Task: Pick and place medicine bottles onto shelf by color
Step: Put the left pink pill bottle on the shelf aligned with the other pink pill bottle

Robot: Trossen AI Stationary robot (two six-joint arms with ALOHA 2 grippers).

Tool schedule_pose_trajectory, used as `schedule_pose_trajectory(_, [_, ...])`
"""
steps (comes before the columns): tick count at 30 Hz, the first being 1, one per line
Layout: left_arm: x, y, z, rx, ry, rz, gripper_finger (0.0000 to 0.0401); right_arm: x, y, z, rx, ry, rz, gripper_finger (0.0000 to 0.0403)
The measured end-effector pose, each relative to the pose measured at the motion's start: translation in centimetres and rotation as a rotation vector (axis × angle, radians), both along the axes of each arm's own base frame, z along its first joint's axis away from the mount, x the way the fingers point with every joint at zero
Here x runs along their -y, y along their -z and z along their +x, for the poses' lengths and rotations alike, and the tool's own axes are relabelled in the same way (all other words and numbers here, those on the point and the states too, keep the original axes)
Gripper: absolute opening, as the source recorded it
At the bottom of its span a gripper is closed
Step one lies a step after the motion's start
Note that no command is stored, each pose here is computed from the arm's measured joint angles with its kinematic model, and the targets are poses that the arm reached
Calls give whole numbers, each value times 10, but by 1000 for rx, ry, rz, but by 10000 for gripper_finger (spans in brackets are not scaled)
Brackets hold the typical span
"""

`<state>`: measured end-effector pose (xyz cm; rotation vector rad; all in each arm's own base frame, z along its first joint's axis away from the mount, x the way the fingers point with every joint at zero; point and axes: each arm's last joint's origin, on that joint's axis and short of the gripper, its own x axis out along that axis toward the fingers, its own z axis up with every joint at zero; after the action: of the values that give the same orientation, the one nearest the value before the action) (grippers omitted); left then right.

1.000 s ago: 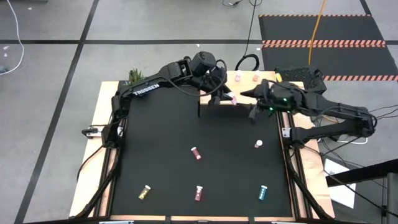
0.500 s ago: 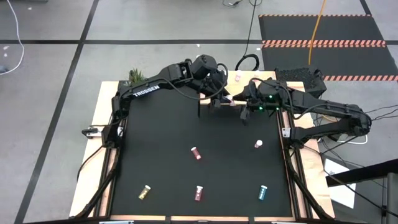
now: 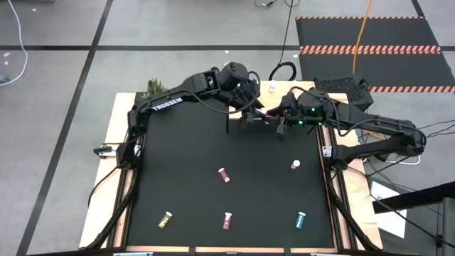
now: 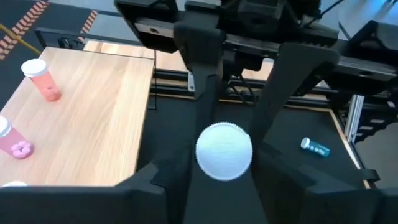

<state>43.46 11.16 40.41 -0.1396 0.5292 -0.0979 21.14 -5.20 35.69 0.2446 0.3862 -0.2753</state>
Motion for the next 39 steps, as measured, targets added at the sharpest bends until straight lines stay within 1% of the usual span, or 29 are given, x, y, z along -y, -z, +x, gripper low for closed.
schedule_pose_trajectory(3, [0, -6, -2, 30, -7, 9, 210, 0, -2, -1, 19, 5, 3, 87])
schedule_pose_trajectory(5, [-1, -13, -8, 42, -16, 13, 246, 0, -4, -1, 33, 8, 7, 90])
schedule_pose_trajectory(9, [-1, -28, -20, 76, -18, 33, 312, 0, -14, -2, 126, 9, -11, 94])
schedule_pose_trajectory(12, [2, -33, -26, 74, 12, 80, 345, -1, -24, -4, 212, -14, -51, 95])
schedule_pose_trajectory(15, [6, -36, -28, 85, 50, 118, 358, -3, -37, -6, 328, -74, -92, 95])
schedule_pose_trajectory(19, [14, -40, -25, 140, 97, 165, 355, -7, -54, -9, 490, -175, -142, 95])
schedule_pose_trajectory(22, [24, -46, -20, 222, 164, 180, 340, -8, -60, -9, 554, -215, -161, 95])
schedule_pose_trajectory(25, [33, -54, -16, 306, 195, 208, 316, -7, -59, -8, 551, -217, -164, 95])
schedule_pose_trajectory(29, [37, -60, -14, 373, 207, 204, 282, -7, -60, -8, 561, -221, -176, 95])
schedule_pose_trajectory(34, [34, -60, -14, 368, 193, 184, 243, -7, -61, -7, 571, -222, -179, 95])
schedule_pose_trajectory(39, [28, -61, -15, 360, 151, 109, 194, -7, -61, -7, 570, -217, -183, 96])
